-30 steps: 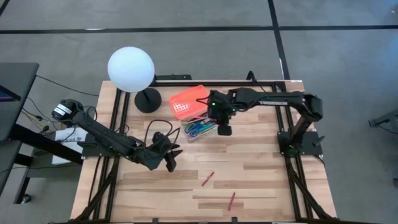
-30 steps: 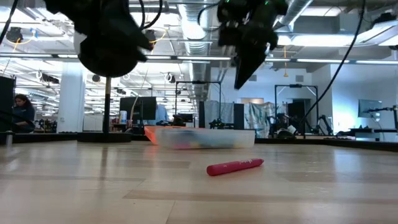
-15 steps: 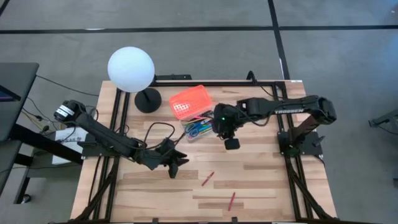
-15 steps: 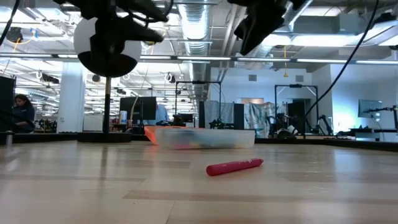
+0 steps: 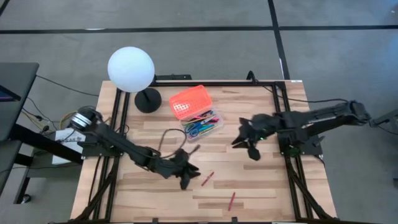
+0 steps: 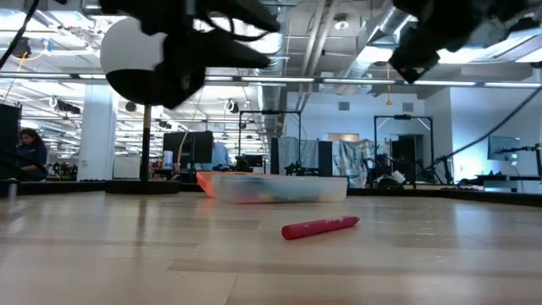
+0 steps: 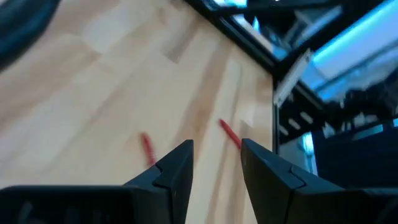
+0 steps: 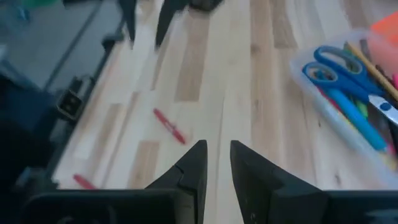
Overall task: Pick & place school supplies into a supply box
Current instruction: Put the top red crayon into the supply box
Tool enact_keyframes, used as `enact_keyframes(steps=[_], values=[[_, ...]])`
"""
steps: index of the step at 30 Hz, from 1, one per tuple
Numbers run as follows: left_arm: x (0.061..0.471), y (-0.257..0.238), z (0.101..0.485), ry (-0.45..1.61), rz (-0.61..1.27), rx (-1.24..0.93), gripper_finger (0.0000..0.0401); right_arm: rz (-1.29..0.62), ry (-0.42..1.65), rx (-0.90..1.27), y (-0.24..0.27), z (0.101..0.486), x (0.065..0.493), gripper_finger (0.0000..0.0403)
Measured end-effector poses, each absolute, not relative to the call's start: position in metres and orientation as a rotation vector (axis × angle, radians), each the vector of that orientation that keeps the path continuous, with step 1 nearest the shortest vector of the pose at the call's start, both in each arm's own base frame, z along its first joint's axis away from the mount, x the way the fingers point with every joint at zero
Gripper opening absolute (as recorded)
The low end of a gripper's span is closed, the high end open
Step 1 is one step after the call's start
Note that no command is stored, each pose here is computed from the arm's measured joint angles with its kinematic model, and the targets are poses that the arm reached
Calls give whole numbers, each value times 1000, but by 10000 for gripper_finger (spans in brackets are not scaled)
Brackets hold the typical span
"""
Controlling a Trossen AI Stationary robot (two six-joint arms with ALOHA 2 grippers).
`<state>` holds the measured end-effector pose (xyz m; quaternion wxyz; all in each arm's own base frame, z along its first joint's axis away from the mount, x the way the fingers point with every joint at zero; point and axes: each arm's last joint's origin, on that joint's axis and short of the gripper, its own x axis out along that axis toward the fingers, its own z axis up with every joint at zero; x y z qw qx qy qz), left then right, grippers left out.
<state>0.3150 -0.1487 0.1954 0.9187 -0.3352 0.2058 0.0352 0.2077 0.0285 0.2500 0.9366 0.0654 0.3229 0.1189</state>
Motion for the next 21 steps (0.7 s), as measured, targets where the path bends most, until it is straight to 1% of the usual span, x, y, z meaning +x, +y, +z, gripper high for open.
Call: enact_keyframes(steps=[4, 8, 10, 15, 21], values=[[340, -156, 188, 516, 89, -603, 128, 232, 562, 201, 40, 242, 179, 63], [361, -155, 178, 668, 159, -521, 128, 217, 500, 243, 48, 238, 155, 63], [373, -156, 176, 729, 153, -501, 128, 205, 493, 252, 51, 234, 145, 63], [394, -161, 169, 838, 129, -478, 128, 185, 482, 252, 59, 233, 131, 63], [415, -170, 163, 902, 151, -455, 128, 184, 478, 242, 70, 233, 121, 63]])
